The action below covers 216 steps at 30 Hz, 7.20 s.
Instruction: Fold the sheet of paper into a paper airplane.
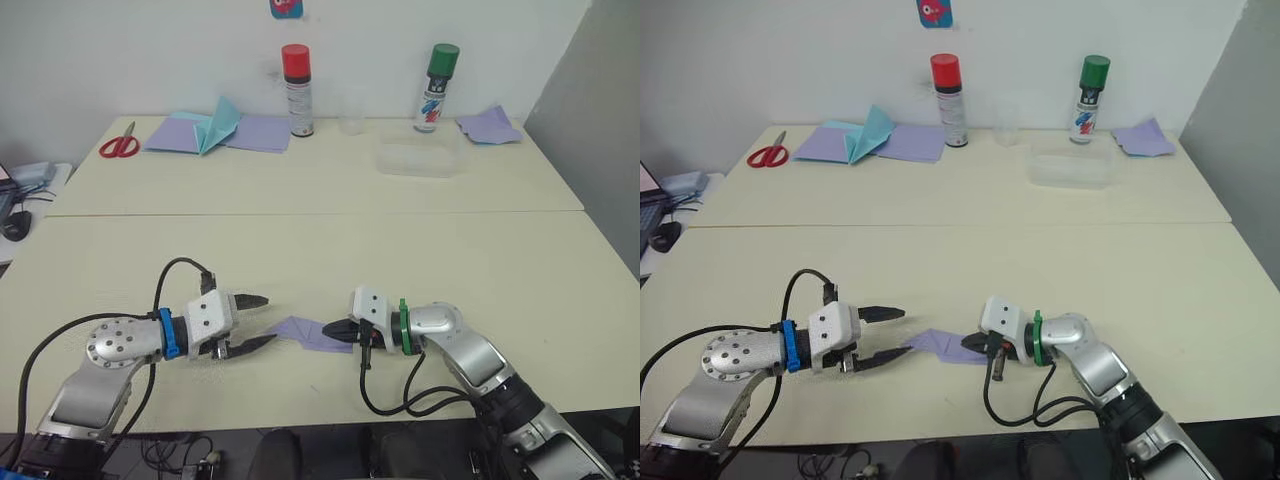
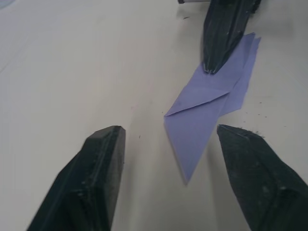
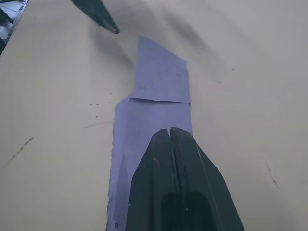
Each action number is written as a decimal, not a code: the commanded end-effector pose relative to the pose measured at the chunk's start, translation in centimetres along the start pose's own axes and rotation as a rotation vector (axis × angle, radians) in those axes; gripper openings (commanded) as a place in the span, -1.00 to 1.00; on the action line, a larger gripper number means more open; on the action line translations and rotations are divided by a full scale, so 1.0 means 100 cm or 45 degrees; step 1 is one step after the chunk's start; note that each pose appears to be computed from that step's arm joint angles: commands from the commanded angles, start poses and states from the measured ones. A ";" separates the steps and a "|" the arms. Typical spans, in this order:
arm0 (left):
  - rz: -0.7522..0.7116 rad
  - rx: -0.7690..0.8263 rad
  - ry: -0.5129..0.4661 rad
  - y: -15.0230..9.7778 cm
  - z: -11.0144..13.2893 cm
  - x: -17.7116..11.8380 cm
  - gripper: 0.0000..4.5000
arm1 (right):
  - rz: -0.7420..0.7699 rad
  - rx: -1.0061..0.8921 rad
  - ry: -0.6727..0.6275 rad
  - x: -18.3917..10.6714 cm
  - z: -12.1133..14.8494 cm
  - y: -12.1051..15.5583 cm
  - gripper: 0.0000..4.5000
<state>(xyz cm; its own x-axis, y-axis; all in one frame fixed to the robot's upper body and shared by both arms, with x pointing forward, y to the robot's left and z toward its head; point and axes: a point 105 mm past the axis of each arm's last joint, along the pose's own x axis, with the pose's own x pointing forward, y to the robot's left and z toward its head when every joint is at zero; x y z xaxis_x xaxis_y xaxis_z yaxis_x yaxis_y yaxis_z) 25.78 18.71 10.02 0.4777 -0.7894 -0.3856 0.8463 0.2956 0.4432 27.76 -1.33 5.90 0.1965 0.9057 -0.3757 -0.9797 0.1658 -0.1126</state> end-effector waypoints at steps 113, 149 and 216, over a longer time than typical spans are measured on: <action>0.158 0.023 -0.175 -0.022 0.039 -0.018 1.00 | -0.149 -0.832 -0.026 -0.021 0.032 -0.010 0.11; 0.164 0.012 -0.195 -0.018 0.041 -0.014 1.00 | -0.285 -0.173 0.001 -0.023 0.023 -0.044 -0.98; 0.397 -0.194 0.145 0.094 0.018 -0.090 1.00 | -0.295 -0.009 0.057 -0.216 0.065 -0.032 0.99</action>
<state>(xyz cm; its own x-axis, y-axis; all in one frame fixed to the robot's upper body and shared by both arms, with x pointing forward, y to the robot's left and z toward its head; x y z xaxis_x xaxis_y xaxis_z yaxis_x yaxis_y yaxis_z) 28.81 26.06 17.16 0.6811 -0.6362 -0.3623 0.7317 0.5746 0.3666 26.49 -17.13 18.55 0.4160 0.8194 -0.3944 -0.9093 0.3745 -0.1811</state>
